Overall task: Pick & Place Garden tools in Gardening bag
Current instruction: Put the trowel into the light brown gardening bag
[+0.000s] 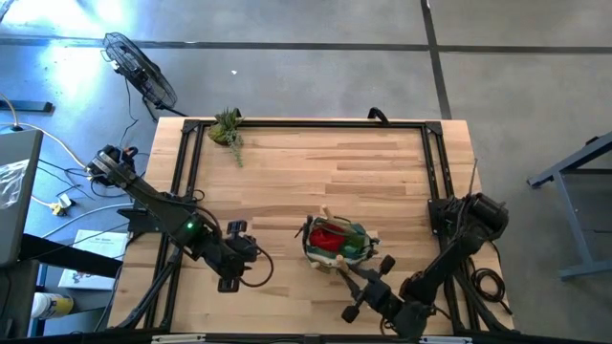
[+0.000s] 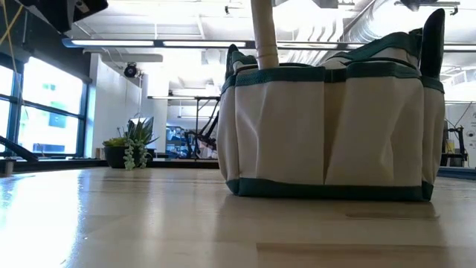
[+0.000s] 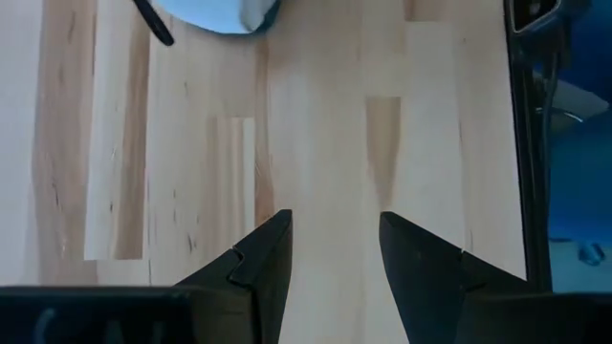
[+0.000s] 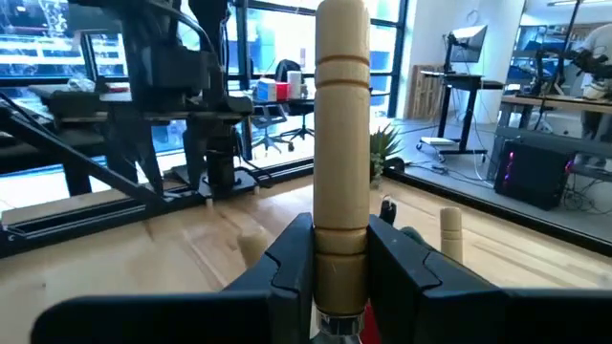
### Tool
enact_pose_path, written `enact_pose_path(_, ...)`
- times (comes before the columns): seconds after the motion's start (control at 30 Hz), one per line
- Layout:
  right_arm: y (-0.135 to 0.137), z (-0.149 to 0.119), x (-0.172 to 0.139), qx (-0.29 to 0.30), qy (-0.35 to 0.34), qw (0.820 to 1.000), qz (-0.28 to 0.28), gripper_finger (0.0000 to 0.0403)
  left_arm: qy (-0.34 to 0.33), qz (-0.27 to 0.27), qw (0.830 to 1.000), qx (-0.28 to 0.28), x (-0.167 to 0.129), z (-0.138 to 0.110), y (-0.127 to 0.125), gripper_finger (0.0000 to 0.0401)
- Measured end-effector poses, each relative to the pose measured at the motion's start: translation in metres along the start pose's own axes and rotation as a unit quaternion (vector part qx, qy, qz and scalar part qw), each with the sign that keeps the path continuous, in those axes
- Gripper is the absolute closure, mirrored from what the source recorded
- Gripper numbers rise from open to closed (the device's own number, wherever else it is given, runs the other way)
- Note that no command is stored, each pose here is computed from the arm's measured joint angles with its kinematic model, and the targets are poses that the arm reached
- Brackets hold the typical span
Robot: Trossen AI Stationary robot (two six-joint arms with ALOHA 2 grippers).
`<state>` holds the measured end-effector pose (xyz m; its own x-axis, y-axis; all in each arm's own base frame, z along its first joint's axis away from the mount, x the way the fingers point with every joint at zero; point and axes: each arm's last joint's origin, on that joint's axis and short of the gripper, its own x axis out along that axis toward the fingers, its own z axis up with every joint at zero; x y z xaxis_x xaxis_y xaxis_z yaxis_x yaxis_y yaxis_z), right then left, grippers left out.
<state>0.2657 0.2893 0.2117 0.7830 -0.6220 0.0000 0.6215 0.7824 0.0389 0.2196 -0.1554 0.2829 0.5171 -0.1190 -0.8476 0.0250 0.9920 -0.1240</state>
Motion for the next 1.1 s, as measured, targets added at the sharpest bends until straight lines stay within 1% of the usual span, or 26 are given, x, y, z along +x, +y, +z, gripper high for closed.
enact_pose_path(0.17,0.016,0.002,-0.004,-0.006,0.000,1.000,0.005,0.0344,-0.005,-0.001,1.000,0.016,-0.002,-0.007,-0.010,0.0249)
enact_pose_path(0.27,0.024,0.002,0.000,-0.002,0.000,1.000,0.001,0.0344,-0.008,-0.006,1.000,0.019,-0.004,-0.011,-0.017,0.0249)
enact_pose_path(0.33,0.028,-0.003,0.004,0.006,0.000,1.000,-0.004,0.0344,-0.011,-0.011,1.000,0.018,-0.005,-0.013,-0.021,0.0249)
enact_pose_path(0.43,0.031,-0.015,0.011,0.002,0.000,1.000,-0.010,0.0344,-0.019,-0.008,1.000,0.015,-0.007,-0.017,-0.027,0.0249)
enact_pose_path(0.53,0.031,-0.017,0.013,0.014,-0.001,1.000,-0.014,0.0344,-0.023,-0.009,1.000,0.011,-0.009,-0.022,-0.032,0.0249)
enact_pose_path(0.8,0.031,-0.015,0.016,0.022,-0.001,1.000,-0.018,0.0344,-0.033,-0.012,0.999,0.007,-0.015,-0.033,-0.045,0.0249)
enact_pose_path(0.93,0.031,-0.014,0.020,-0.010,-0.001,1.000,-0.022,0.0344,-0.047,-0.006,0.999,0.016,-0.017,-0.038,-0.050,0.0249)
enact_pose_path(1.1,0.029,-0.009,0.029,-0.020,-0.001,0.999,-0.033,0.0344,-0.056,-0.001,0.998,0.013,-0.019,-0.041,-0.053,0.0249)
